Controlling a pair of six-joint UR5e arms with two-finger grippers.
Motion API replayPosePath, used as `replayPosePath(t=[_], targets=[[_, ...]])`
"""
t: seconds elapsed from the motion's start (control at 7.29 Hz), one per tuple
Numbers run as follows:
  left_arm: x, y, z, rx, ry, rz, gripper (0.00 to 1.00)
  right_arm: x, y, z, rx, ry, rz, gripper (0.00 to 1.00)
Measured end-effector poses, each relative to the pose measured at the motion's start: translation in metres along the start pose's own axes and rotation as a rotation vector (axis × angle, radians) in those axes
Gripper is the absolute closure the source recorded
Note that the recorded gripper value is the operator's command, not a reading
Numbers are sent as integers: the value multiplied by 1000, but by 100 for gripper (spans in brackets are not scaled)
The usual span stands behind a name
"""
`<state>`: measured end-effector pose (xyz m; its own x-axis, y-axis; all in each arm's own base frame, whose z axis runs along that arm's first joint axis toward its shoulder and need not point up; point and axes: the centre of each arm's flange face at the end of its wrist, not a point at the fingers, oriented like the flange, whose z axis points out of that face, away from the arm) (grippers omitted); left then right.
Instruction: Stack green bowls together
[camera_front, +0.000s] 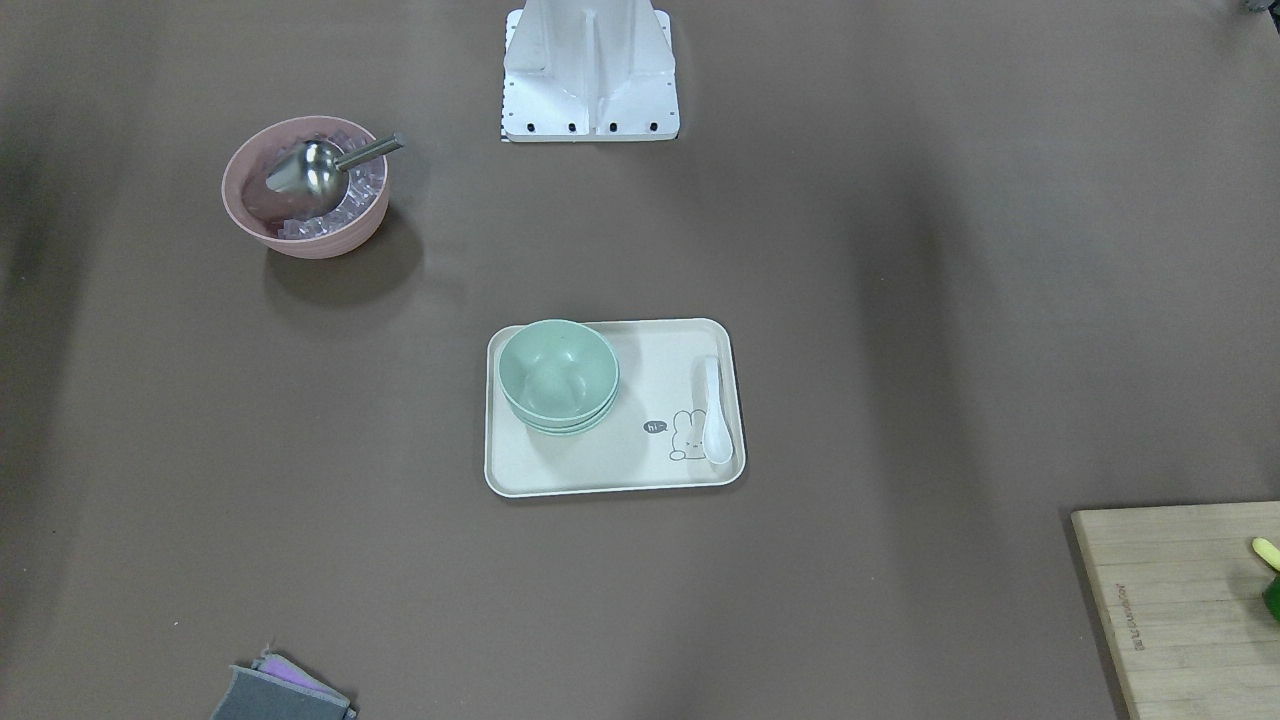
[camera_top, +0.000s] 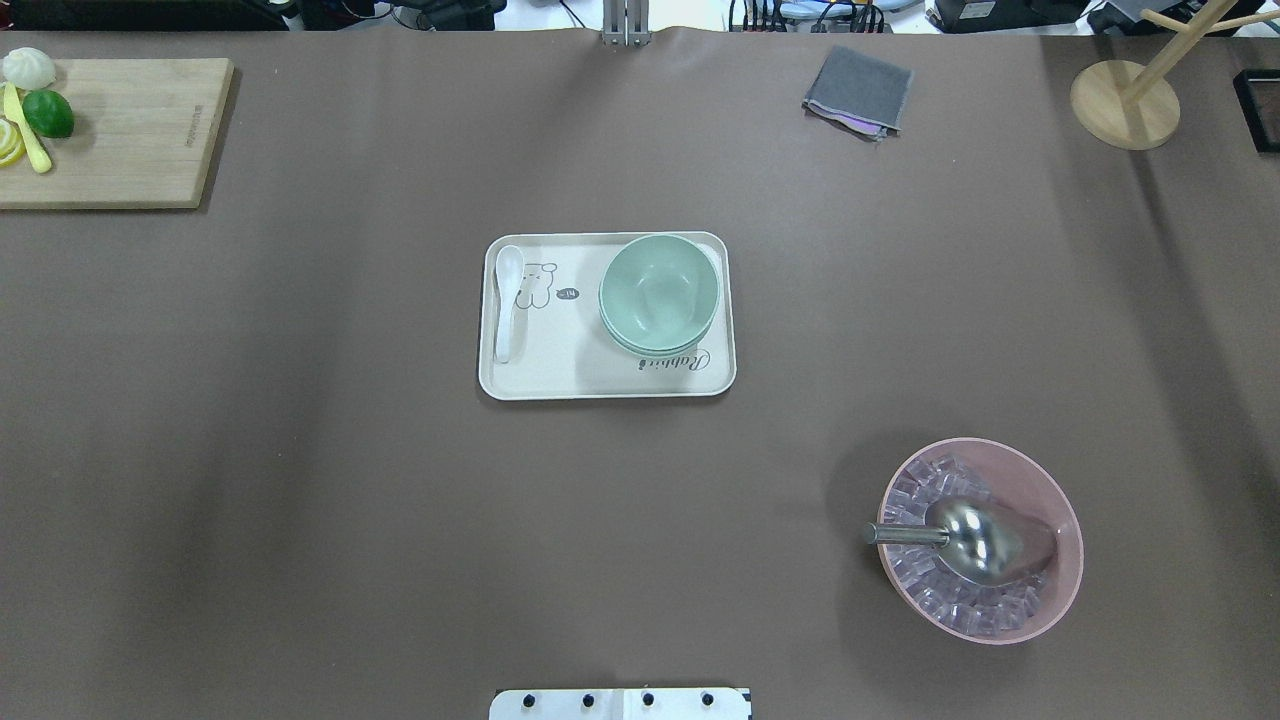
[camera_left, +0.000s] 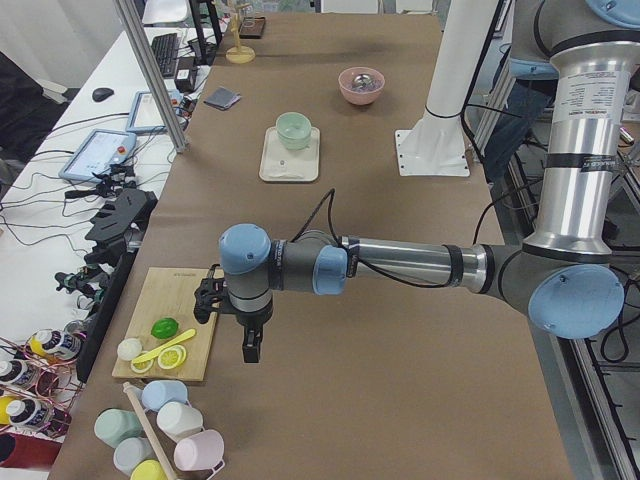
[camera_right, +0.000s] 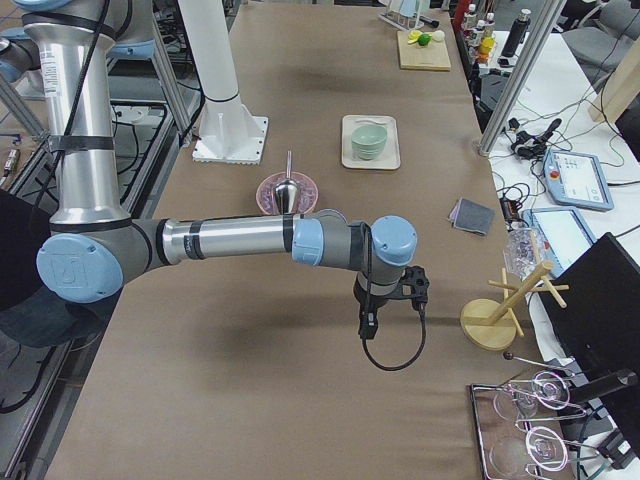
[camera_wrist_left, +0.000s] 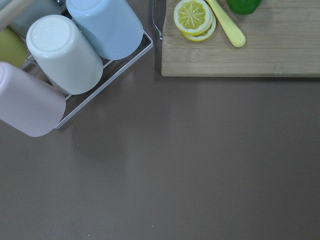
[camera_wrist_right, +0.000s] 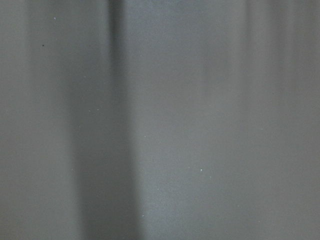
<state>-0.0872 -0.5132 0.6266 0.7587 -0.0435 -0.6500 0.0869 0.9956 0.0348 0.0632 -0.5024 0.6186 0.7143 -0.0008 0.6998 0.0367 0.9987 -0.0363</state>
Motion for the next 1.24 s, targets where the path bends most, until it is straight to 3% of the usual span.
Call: replayPosePath(t=[1.24], targets=[[0,-4,1,-4,-7,-6,1,-3,-2,-2,5,-7,-4,0]])
